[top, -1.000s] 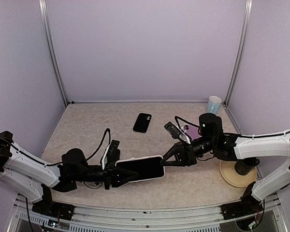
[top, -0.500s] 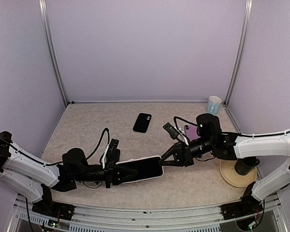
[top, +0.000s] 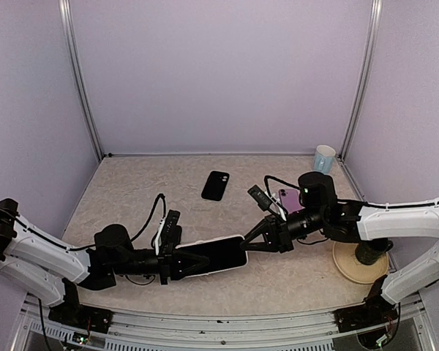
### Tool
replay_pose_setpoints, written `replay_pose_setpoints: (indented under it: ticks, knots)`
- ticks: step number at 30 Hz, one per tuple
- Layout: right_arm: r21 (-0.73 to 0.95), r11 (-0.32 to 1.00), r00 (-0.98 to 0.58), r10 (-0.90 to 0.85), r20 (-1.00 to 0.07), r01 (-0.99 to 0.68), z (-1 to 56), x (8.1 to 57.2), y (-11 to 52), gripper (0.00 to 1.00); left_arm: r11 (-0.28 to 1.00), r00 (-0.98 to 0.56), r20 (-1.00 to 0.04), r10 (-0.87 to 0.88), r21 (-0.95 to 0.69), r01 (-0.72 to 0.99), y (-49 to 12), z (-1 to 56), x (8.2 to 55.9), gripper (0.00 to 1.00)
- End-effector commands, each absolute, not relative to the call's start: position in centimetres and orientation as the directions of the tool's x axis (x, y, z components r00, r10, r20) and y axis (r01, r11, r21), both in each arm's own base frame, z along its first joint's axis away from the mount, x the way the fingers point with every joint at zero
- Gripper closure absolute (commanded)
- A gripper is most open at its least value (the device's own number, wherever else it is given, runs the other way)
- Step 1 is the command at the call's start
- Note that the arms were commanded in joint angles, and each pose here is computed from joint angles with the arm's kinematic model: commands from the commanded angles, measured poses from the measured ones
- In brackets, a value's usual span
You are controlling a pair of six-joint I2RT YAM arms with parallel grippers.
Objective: Put the phone into the phone case
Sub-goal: Press the phone case onto the phone.
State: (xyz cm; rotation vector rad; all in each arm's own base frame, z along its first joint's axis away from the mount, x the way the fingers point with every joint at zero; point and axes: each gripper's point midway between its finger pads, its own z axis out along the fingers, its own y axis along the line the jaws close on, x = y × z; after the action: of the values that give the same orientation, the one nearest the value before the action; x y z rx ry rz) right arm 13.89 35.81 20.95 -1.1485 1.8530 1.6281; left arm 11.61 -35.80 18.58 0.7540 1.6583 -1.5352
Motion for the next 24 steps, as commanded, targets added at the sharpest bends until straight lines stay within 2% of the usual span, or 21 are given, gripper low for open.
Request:
replay_pose_setpoints:
  ticks: [1,5,18,24]
  knots:
    - [0.609,0.003,-0.584,-0.287,-0.759,-0.793,21.8,14.3,35.7,1.00,0.107,-0.503,-0.857,-0.109,-0.514,0.851,-36.0,20.3,12.1,1.00]
    - [0.615,-0.002,-0.587,-0.292,-0.755,-0.789,21.7,14.2,35.7,0.96,0.104,-0.498,-0.860,-0.114,-0.509,0.855,-35.9,20.6,12.0,1.00]
    - [0.619,-0.037,-0.587,-0.275,-0.761,-0.785,22.4,13.5,35.4,0.61,0.093,-0.499,-0.860,-0.108,-0.509,0.856,-36.1,20.6,11.5,1.00]
    - [0.618,-0.039,-0.588,-0.268,-0.763,-0.785,22.8,13.6,35.4,0.56,0.094,-0.496,-0.861,-0.111,-0.506,0.857,-36.0,20.7,11.4,1.00]
